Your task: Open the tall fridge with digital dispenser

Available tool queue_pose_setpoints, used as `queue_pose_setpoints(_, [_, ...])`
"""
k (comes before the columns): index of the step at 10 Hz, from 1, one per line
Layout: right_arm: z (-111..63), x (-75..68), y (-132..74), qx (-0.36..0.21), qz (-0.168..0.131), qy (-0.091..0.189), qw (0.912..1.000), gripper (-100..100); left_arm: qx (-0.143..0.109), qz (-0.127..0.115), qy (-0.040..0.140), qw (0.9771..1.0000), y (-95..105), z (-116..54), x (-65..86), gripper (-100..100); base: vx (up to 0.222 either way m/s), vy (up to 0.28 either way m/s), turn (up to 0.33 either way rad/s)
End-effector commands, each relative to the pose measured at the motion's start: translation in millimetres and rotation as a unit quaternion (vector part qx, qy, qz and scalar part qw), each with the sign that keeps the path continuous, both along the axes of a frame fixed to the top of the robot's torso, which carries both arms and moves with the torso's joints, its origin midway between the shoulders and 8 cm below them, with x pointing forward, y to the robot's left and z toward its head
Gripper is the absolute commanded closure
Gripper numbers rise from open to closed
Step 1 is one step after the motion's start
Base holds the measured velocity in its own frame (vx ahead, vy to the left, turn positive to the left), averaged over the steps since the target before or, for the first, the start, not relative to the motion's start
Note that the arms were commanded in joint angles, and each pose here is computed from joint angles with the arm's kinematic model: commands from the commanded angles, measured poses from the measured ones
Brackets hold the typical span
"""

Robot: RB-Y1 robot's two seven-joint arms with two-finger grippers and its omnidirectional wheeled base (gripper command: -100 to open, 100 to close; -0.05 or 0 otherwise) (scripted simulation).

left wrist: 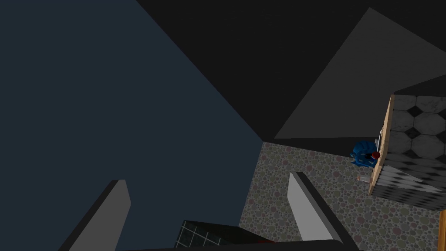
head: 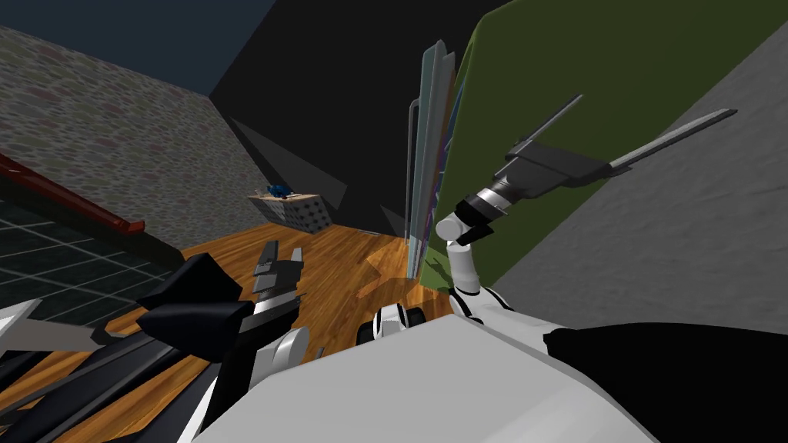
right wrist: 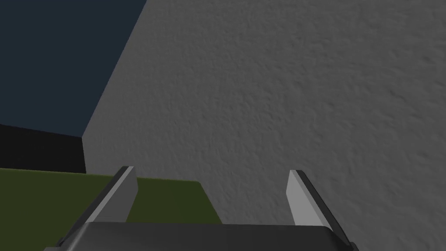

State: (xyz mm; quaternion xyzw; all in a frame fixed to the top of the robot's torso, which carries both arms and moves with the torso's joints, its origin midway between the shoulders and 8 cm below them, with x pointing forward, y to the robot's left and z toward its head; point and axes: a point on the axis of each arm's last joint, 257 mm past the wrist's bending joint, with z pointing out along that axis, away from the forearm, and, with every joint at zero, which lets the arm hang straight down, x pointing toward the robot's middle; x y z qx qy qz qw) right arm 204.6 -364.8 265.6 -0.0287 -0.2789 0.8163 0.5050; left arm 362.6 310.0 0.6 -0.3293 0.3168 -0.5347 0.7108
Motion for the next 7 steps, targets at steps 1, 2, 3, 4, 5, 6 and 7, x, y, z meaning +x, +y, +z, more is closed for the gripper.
queue_pose_setpoints(1, [6.9, -8.1, -17, 0.033, 0.029, -0.046, 0.998, -100, 0.0, 0.0, 0.0, 1.0, 0.0, 0.0, 0.0, 0, 0.052, -0.026, 0.077])
queue_pose_setpoints(2, [9.8, -10.1, -16, 0.033, 0.032, -0.054, 0.9975, -100, 0.0, 0.0, 0.0, 1.0, 0.0, 0.0, 0.0, 0, 0.027, -0.014, -0.004])
queue_pose_setpoints(3, [8.3, -12.7, -29, 0.057, 0.041, -0.074, 0.9948, -100, 0.0, 0.0, 0.0, 1.0, 0.0, 0.0, 0.0, 0, 0.049, -0.016, 0.134])
queue_pose_setpoints(4, [12.7, -13.8, -30, 0.061, 0.053, -0.086, 0.993, -100, 0.0, 0.0, 0.0, 1.0, 0.0, 0.0, 0.0, 0, 0.051, -0.023, 0.09])
queue_pose_setpoints(5, [15.2, -15.6, -29, 0.06, 0.056, -0.092, 0.9923, -100, 0.0, 0.0, 0.0, 1.0, 0.0, 0.0, 0.0, 0, 0.021, -0.016, -0.007])
queue_pose_setpoints(6, [13.1, -16.4, -43, 0.086, 0.067, -0.11, 0.9879, -100, 0.0, 0.0, 0.0, 1.0, 0.0, 0.0, 0.0, 0, 0.04, -0.019, 0.123])
queue_pose_setpoints(7, [17.5, -17.5, -43, 0.089, 0.079, -0.122, 0.9854, -100, 0.0, 0.0, 0.0, 1.0, 0.0, 0.0, 0.0, 0, 0.046, -0.028, 0.102])
